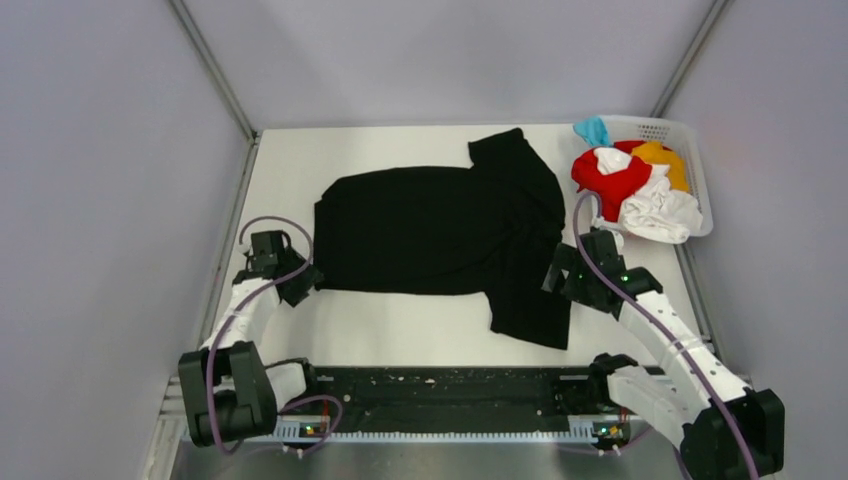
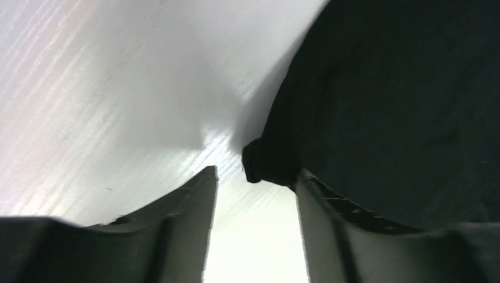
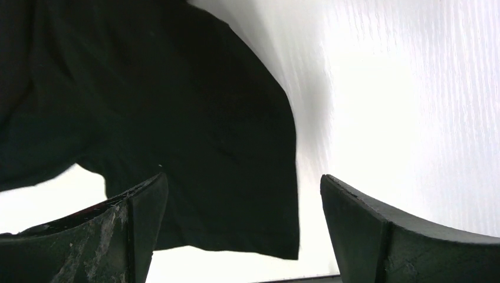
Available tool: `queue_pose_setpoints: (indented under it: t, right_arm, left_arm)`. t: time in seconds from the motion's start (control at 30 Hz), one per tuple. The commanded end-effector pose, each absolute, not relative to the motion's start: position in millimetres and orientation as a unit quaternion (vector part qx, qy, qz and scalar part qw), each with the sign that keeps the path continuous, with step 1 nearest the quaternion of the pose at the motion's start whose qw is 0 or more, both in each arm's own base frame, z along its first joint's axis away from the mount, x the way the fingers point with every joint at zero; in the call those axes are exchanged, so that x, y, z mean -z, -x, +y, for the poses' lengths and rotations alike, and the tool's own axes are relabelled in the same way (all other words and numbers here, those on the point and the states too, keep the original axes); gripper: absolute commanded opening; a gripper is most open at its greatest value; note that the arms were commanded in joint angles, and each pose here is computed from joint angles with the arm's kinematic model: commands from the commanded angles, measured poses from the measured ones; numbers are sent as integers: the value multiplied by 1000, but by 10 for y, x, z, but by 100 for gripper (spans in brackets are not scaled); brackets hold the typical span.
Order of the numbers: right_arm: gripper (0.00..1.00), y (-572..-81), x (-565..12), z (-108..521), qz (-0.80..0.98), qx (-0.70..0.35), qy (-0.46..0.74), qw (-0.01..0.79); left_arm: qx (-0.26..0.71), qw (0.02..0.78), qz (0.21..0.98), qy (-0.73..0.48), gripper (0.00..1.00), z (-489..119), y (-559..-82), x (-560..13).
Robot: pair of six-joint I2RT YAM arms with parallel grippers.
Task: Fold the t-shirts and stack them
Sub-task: Flatten out the tshirt
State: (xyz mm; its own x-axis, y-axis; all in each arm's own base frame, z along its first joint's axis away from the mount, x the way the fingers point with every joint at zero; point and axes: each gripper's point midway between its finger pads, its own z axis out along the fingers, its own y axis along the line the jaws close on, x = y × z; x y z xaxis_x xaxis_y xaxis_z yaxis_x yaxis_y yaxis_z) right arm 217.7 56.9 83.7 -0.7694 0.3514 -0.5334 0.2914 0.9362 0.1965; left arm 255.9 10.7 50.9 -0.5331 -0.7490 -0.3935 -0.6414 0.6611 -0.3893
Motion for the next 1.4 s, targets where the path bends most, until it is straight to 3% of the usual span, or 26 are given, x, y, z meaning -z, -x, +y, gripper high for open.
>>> queue_pose_setpoints:
  t: [0.0, 0.1, 0.27, 0.47, 0.57, 0.7, 1.07, 1.37]
  right_arm:
    - [99, -2084, -854, 591, 935, -65, -182, 296]
    - [99, -2126, -837, 626, 937, -70, -176, 294]
    - [99, -2158, -747, 613, 941, -58, -173, 284]
    - [99, -2181, -677, 612, 941, -55, -174, 284]
    - [99, -2158, -661, 622, 943, -57, -175, 278]
    - [99, -2070, -613, 643, 946, -63, -183, 260]
    - [99, -2071, -682, 680, 946, -75, -169, 266]
    - [99, -2092, -645, 684, 949, -72, -161, 262]
  left_arm:
    - [61, 268, 863, 424, 52, 257, -2580, -383]
    - [80, 260, 867, 416, 57, 190, -2629, -303]
    - [127, 236, 876, 402, 54, 22, -2874, -234]
    - [155, 226, 889, 367, 57, -197, -3069, -174]
    - [152, 228, 896, 349, 60, -294, -3134, -205]
    - [139, 227, 904, 335, 73, -346, -3157, -206]
    - [13, 302, 883, 358, 79, 156, -2716, -783]
    - [45, 310, 876, 366, 82, 55, -2533, -671]
